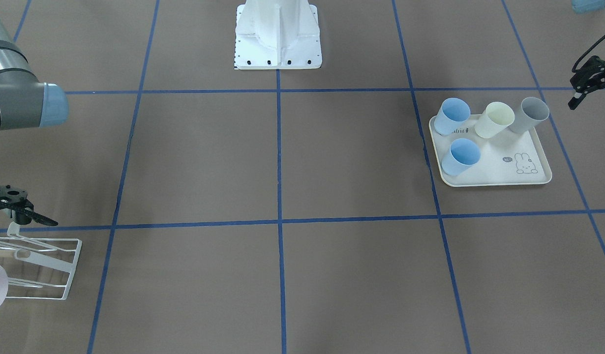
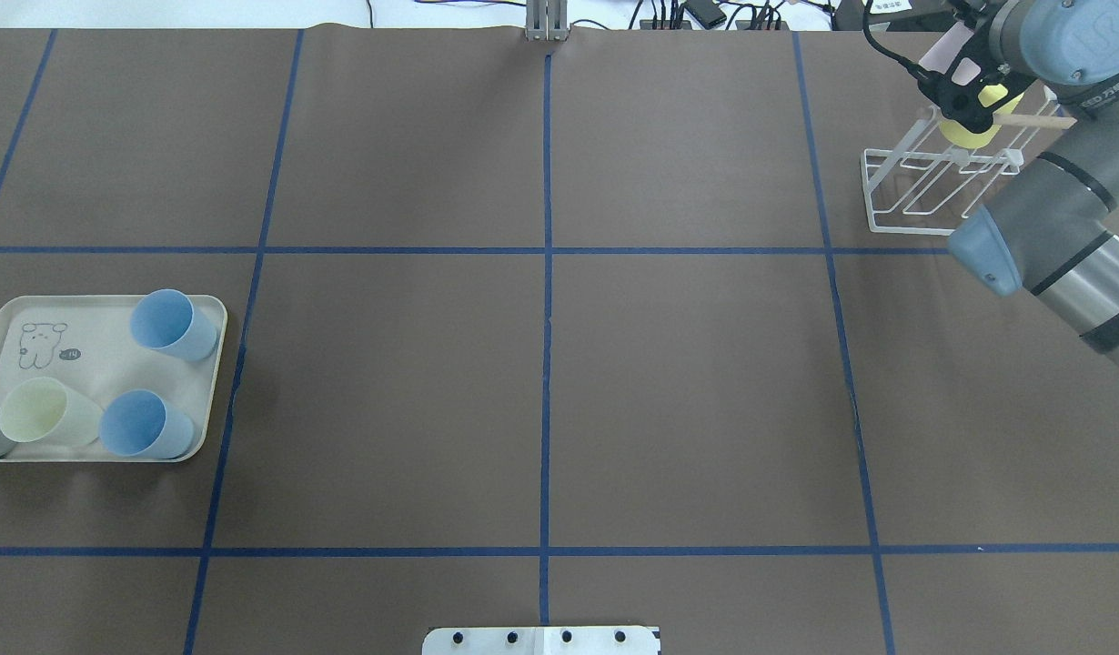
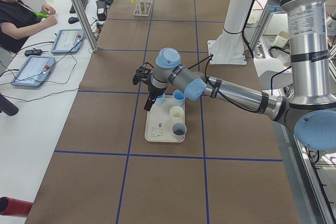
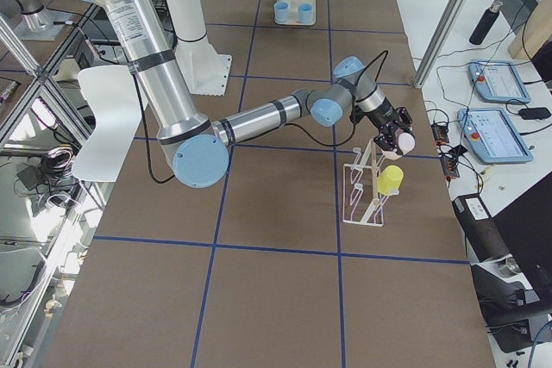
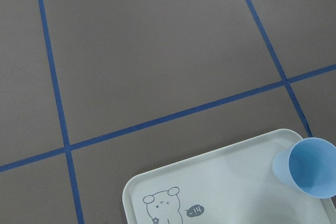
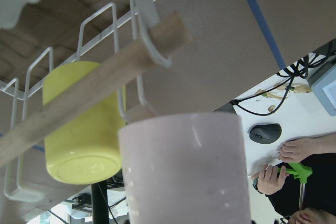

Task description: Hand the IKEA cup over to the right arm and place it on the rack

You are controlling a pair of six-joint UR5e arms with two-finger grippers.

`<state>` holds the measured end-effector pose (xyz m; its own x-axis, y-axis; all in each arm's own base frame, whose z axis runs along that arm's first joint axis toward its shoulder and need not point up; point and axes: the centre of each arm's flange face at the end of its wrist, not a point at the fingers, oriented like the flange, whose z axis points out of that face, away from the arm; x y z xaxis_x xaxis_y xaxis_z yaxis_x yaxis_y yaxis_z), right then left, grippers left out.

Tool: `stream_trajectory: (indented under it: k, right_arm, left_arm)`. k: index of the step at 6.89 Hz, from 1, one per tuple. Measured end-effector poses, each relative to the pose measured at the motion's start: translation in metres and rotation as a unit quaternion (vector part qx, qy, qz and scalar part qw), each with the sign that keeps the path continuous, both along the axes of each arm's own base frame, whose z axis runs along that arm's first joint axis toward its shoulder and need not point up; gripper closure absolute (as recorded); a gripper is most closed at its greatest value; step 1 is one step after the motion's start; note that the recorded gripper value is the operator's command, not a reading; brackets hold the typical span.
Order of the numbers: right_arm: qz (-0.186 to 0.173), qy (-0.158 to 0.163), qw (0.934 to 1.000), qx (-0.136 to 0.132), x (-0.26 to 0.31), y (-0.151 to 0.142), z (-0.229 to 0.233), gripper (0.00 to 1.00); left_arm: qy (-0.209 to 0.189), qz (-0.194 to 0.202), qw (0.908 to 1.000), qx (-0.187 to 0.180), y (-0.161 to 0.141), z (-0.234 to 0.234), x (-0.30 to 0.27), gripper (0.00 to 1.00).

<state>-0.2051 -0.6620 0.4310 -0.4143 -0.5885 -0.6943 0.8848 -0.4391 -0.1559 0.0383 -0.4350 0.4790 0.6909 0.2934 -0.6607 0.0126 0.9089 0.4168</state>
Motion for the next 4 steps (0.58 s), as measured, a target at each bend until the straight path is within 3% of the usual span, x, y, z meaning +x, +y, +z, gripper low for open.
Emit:
stream_trajectory:
  k: [4]
  right_arm:
    - [-0.001,0.018,0.9998,-0.005,-0.02,0.008,0.017,0.58]
  left_arm:
    - [-0.001,0.0,1.0,-0.004,-0.001,0.003,0.001,0.0]
